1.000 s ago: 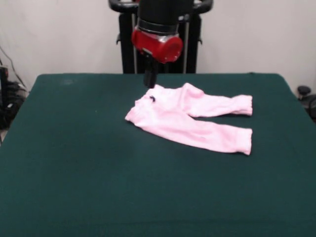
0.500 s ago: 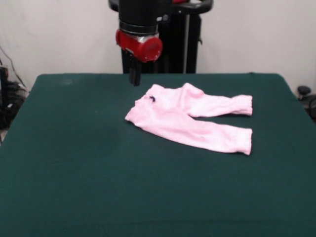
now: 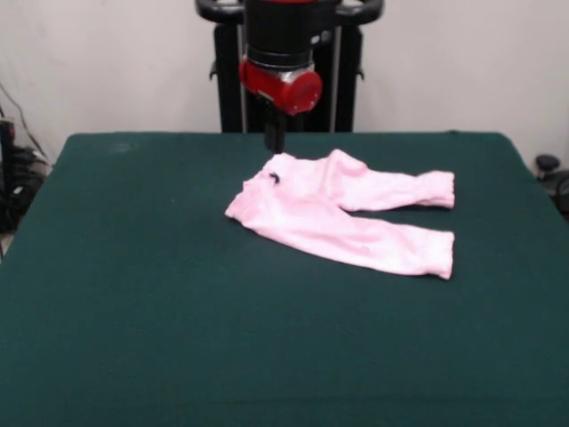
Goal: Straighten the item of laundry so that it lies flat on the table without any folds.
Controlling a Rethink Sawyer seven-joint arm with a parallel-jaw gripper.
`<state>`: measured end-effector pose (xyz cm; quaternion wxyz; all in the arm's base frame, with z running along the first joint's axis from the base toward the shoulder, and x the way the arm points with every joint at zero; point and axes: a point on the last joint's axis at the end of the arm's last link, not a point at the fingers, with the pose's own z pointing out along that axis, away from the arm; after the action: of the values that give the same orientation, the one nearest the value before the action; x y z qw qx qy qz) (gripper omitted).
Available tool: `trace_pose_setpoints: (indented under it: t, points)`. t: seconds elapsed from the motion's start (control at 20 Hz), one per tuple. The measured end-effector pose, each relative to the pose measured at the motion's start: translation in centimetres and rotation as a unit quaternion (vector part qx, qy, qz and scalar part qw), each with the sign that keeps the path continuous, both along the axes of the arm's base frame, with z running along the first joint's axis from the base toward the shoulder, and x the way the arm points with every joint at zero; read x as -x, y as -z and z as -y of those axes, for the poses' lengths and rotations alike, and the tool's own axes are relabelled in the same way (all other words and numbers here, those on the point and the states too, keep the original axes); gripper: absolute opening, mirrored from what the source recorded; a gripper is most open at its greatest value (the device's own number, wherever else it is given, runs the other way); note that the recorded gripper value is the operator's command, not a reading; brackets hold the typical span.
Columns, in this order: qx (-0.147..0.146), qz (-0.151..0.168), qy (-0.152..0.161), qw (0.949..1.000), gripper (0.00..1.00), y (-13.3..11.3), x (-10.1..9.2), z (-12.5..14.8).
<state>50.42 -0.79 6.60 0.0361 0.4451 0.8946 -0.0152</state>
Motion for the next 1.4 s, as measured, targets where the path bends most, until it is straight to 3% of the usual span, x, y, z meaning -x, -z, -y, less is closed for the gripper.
trace_pose_setpoints:
  t: [0.35, 0.6, 1.05, 1.4]
  points:
    - [0.004, 0.004, -0.042, 0.9991, 0.0, 0.3, 0.8, -4.5]
    - [0.004, -0.002, -0.071, 0.9974, 0.0, 1.7, 1.6, -9.7]
    - [0.016, -0.029, -0.077, 0.9965, 0.0, 4.6, 3.6, -16.2]
    - [0.038, -0.051, -0.069, 0.9956, 0.0, 8.9, 4.6, -17.0]
